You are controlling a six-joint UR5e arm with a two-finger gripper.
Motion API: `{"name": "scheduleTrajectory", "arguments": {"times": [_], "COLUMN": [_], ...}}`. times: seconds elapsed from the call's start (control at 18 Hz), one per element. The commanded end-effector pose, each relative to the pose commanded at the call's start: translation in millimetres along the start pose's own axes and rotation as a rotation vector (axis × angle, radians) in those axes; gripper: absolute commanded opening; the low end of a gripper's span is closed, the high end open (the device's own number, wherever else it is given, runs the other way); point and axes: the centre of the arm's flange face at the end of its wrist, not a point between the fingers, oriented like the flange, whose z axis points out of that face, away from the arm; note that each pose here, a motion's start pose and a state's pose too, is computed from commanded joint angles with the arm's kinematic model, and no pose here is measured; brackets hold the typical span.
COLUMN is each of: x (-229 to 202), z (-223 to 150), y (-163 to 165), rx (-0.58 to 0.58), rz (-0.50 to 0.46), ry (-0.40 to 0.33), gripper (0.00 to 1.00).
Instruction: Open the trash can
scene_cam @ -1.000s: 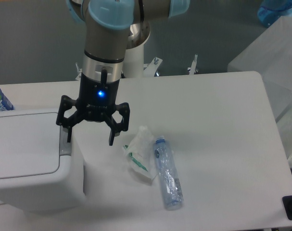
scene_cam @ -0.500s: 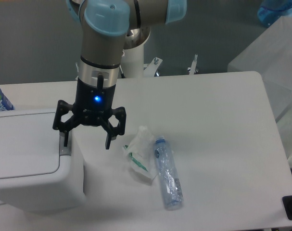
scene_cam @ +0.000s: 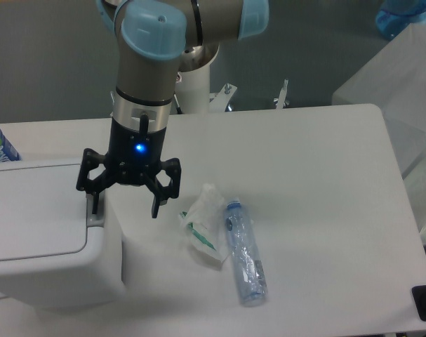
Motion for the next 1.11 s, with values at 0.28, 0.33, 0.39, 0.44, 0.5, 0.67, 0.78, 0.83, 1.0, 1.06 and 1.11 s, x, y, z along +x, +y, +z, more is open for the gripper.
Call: {"name": "scheduleTrajectory", "arguments": {"times": [0.28, 0.33, 0.39, 0.44, 0.5, 0.67, 0.78, 0.83, 1.0, 1.06, 1.11], "x": [-0.7, -0.7, -1.2, -1.0, -1.2, -1.2, -1.2, -1.2, -1.2, -1.2, -1.6], "z": [2.0, 2.1, 3.5, 2.9, 3.6, 3.6, 3.6, 3.6, 3.6, 3.6, 4.6], "y": [0.8, 0.9, 1.2, 0.7, 1.3, 1.3, 1.3, 1.3, 1.3, 1.3, 1.3], "rx": [-0.003, -0.003, -0.004, -0.003, -0.006, -0.006, -0.006, -0.006, -0.006, -0.006, -0.007], "rz": [0.002, 0.002, 0.001, 0.004, 0.002, 0.001, 0.001, 0.001, 0.001, 0.001, 0.0], "ry": [0.0, 0.0, 0.0, 0.0, 0.0, 0.0, 0.0, 0.0, 0.0, 0.0, 0.001], "gripper": [1.0, 1.0, 1.0, 1.0, 1.0, 1.0, 1.0, 1.0, 1.0, 1.0, 1.0]}}
